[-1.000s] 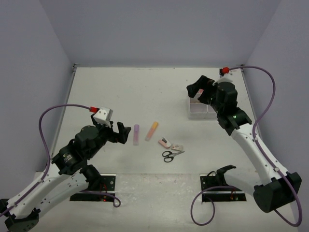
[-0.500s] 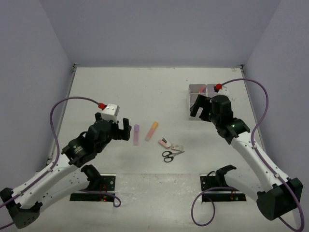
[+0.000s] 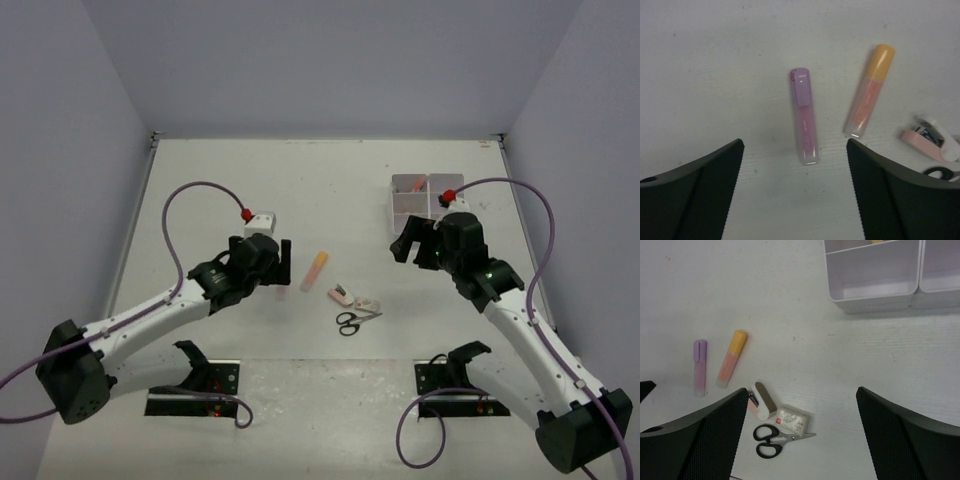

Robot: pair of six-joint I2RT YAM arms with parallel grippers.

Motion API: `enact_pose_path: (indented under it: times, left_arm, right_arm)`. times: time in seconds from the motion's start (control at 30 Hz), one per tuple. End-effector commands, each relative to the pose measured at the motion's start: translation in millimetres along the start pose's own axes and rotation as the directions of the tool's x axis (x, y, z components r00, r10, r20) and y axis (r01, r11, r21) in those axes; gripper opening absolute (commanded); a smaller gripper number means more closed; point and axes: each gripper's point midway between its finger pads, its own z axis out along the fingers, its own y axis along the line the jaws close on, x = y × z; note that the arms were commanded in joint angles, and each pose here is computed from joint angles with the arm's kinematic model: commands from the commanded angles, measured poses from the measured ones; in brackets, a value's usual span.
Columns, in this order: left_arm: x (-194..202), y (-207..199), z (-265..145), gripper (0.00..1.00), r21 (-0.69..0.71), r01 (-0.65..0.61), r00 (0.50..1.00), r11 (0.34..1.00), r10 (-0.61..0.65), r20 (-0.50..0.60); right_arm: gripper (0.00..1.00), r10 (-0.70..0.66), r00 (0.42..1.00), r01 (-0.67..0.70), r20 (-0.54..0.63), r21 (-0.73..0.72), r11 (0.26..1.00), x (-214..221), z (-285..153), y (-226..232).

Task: Sort the stationery into containers
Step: Pick up the pen from the center of the board.

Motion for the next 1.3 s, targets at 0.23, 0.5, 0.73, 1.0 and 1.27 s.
enact_pose_path:
  times: [0.23,0.5,0.73,1.0,1.27]
  left_arm:
    - [39,-18,75,0.58,-0.087,-0.072,0.986,0.994,0.058,-0.154]
    - [73,-15,98,0.48,-0.08,-0.104,0.968,0.991,0.083,-0.237]
    - [101,-12,101,0.2,-0.053,-0.11,0.948,0.993,0.088,-0.305]
    - [41,-37,61,0.0,0.091,-0.038,0.997,0.995,0.043,-0.056]
    - [-12,-90,-25,0.0,0.469,-0.105,0.934,0.877,-0.075,0.349]
  right_arm:
    - [0.92,-0.044,0.997,0.038,-0.06,-0.093,0.995,14,6,15]
    - [0.94,-0.065,0.994,0.054,-0.086,-0.124,0.991,19,9,20]
    - [0.95,-0.08,0.994,0.066,-0.073,-0.173,0.983,18,4,29]
    - [0.99,-0.073,0.996,0.047,-0.055,-0.38,0.924,21,-18,63]
    - [0.98,0.0,0.993,-0.09,-0.121,-0.738,0.668,29,-57,143]
